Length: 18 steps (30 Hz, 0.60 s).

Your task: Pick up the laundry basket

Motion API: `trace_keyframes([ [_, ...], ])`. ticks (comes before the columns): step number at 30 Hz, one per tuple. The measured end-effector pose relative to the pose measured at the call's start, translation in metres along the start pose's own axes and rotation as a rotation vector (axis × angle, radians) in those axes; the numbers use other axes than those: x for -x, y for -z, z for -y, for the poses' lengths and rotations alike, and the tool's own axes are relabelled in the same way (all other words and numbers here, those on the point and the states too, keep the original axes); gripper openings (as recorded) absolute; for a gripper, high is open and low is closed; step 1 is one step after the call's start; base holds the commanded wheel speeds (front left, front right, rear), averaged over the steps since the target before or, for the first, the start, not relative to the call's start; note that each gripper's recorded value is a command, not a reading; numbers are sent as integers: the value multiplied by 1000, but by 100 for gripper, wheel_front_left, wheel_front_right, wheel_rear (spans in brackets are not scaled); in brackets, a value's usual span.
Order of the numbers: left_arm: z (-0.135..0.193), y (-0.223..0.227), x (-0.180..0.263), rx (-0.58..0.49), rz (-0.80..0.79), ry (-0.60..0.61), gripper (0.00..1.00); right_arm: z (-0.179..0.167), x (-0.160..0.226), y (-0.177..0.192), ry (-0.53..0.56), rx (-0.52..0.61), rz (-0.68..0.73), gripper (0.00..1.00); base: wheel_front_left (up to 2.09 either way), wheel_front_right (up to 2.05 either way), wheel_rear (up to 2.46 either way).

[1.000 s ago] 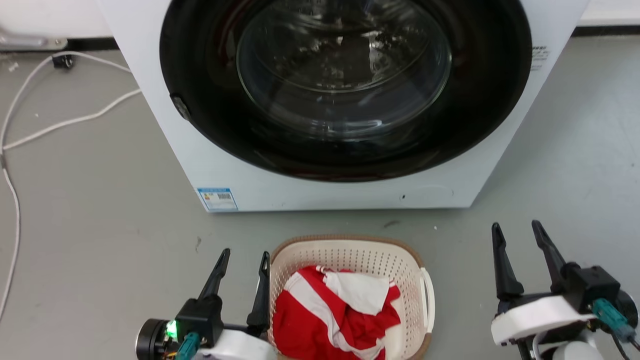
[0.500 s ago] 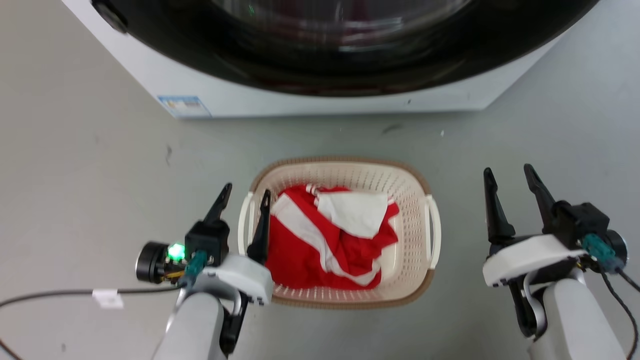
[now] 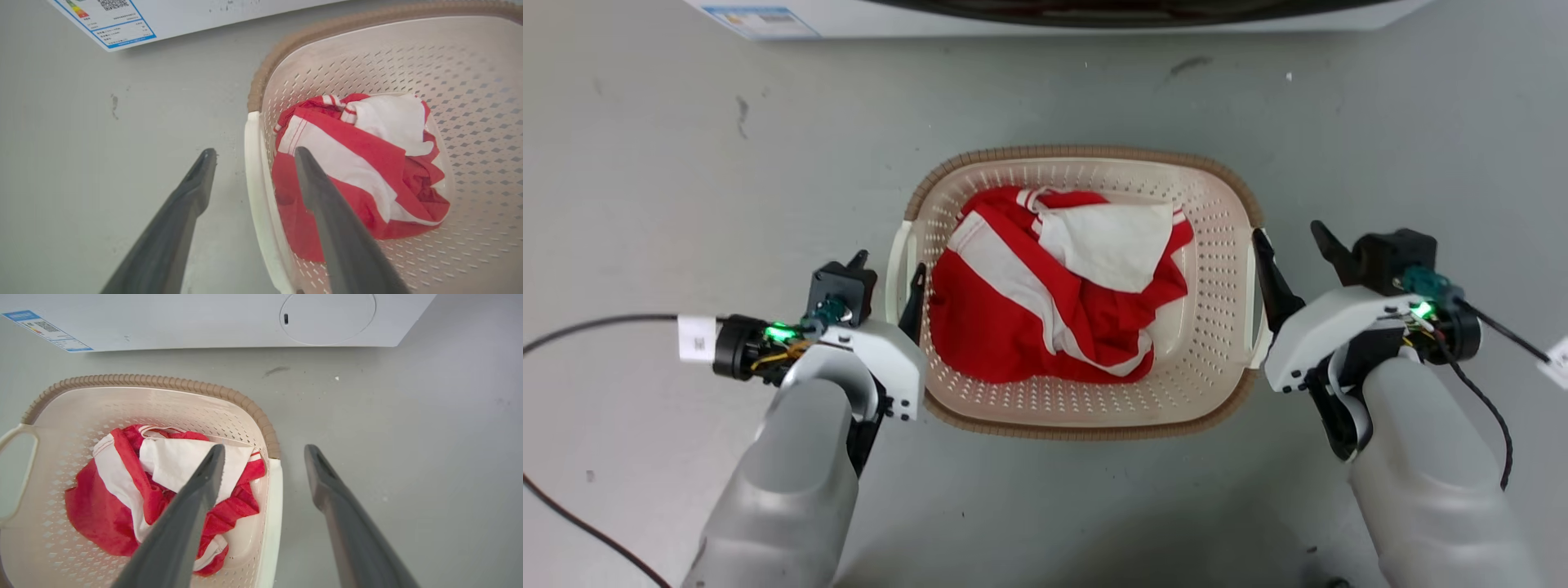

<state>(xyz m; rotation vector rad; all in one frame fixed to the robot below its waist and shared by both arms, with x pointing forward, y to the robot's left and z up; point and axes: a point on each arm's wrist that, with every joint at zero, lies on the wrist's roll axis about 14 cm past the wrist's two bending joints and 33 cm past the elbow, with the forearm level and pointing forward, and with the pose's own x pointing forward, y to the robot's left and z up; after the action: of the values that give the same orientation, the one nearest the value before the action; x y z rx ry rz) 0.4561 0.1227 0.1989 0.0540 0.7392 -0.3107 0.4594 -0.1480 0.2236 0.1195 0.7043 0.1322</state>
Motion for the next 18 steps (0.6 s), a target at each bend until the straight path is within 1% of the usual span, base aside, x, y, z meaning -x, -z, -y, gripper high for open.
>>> trace_keyframes([
  [3,-2,15,-9,-14,-56,13,100,0,-7,25,-10,34,-107,100,0,0,0],
  [6,-1,23,-18,-43,-95,38,100,5,-11,47,3,13,-203,100,0,0,0],
  [10,-2,34,-25,-50,-157,50,100,6,-15,70,11,-24,-314,100,0,0,0],
  [15,-6,48,-31,-47,-242,50,100,0,-23,85,-8,-27,-402,100,0,0,0],
  [18,0,55,-33,-41,-288,67,100,1,-28,87,-6,-28,-428,100,0,0,0],
])
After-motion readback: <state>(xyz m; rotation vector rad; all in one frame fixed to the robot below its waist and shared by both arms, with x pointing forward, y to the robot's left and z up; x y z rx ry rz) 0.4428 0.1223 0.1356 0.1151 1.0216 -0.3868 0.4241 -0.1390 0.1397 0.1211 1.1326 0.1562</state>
